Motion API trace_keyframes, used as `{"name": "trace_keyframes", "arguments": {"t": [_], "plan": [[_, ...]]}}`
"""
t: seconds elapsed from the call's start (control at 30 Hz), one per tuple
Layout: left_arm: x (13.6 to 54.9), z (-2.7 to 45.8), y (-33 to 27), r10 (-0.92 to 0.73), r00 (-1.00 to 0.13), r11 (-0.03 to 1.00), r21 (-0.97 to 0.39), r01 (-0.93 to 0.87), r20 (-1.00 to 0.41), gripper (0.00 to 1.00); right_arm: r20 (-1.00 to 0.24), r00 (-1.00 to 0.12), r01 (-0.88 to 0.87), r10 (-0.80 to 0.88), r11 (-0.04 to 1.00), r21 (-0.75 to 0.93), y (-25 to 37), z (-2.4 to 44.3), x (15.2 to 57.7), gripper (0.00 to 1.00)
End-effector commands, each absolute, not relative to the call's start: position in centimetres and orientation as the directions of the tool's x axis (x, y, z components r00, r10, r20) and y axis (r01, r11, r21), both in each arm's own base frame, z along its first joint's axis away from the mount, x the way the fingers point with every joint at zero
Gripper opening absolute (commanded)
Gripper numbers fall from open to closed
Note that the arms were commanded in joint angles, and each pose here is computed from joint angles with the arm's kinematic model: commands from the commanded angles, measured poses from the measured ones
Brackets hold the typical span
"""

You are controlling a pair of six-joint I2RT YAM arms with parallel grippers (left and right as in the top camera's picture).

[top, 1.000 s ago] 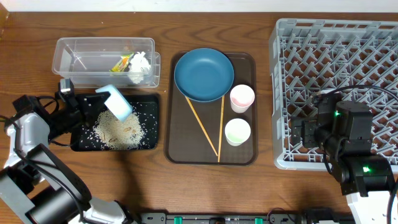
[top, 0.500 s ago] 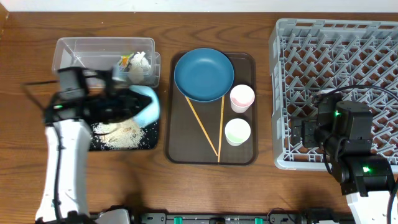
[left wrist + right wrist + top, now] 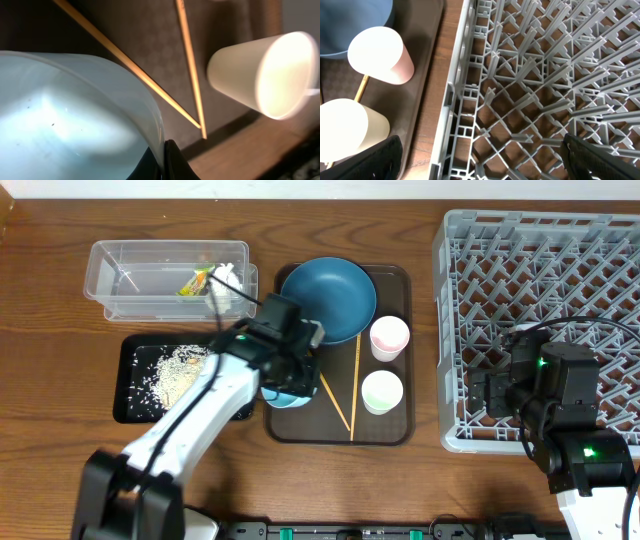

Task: Sort waste into correct bins and load items into the dishwasher rack
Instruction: 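Return the emptied bowl to the brown tray with the left gripper, then grasp the white cup on the brown tray with the left gripper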

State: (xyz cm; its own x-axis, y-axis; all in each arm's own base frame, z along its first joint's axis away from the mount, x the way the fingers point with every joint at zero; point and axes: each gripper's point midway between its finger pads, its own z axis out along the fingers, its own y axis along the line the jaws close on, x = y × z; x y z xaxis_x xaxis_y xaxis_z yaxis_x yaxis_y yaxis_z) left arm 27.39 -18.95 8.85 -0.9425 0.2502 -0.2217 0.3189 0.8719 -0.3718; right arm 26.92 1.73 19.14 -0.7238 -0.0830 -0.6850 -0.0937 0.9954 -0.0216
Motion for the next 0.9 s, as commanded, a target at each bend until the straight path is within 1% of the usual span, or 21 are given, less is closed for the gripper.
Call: {"name": "trace_keyframes", "arguments": {"t": [0.0, 0.17, 0.3, 0.4, 0.43, 0.5, 0.53, 0.67, 0.8, 0.87], "plan": [[27.4, 6.7, -19.5, 0.279, -0.941, 0.888, -0.322, 0.329, -0.193, 0.06, -0.705, -0.706, -0.077, -0.066, 0.997, -0.016, 1.3, 20.2, 27.2, 0.99], [27.2, 4.8, -20.7, 0.313, -0.935, 0.880, -0.319, 0.351, -0.165, 0.07, -0.705, -0.706, -0.078, -0.067, 0.997, -0.016, 1.3, 20.2, 27.2, 0.99], [27.1, 4.4, -20.6, 0.315, -0.937, 0.882, -0.317, 0.348, -0.152, 0.17, -0.705, -0.706, -0.077, -0.066, 0.997, -0.016, 1.3, 20.2, 27.2, 0.99], [27.3, 4.7, -20.7, 0.314, -0.936, 0.881, -0.318, 0.350, -0.159, 0.34, -0.705, -0.706, -0.077, -0.066, 0.997, -0.016, 1.3, 20.2, 27.2, 0.99], [27.3, 4.9, -20.7, 0.314, -0.935, 0.880, -0.319, 0.351, -0.163, 0.42, -0.705, -0.706, -0.077, -0.066, 0.997, -0.016, 1.3, 20.2, 27.2, 0.99], [27.6, 6.0, -20.9, 0.313, -0.933, 0.878, -0.321, 0.356, -0.179, 0.51, -0.704, -0.707, -0.078, -0.067, 0.997, -0.016, 1.3, 20.2, 27.2, 0.99], [27.7, 6.6, -21.0, 0.312, -0.931, 0.876, -0.321, 0.360, -0.191, 0.54, -0.704, -0.707, -0.077, -0.066, 0.997, -0.016, 1.3, 20.1, 27.2, 0.99], [29.0, 10.0, -21.7, 0.302, -0.911, 0.861, -0.330, 0.386, -0.280, 0.58, -0.704, -0.707, -0.078, -0.067, 0.997, -0.016, 1.3, 20.1, 27.2, 0.99], [30.3, 13.3, -22.4, 0.284, -0.879, 0.843, -0.337, 0.419, -0.383, 0.59, -0.704, -0.707, -0.078, -0.067, 0.997, -0.016, 1.3, 20.1, 27.2, 0.99], [30.5, 13.9, -22.9, 0.283, -0.866, 0.833, -0.342, 0.435, -0.413, 0.59, -0.704, -0.707, -0.078, -0.067, 0.997, -0.016, 1.3, 20.1, 27.2, 0.99]]}}
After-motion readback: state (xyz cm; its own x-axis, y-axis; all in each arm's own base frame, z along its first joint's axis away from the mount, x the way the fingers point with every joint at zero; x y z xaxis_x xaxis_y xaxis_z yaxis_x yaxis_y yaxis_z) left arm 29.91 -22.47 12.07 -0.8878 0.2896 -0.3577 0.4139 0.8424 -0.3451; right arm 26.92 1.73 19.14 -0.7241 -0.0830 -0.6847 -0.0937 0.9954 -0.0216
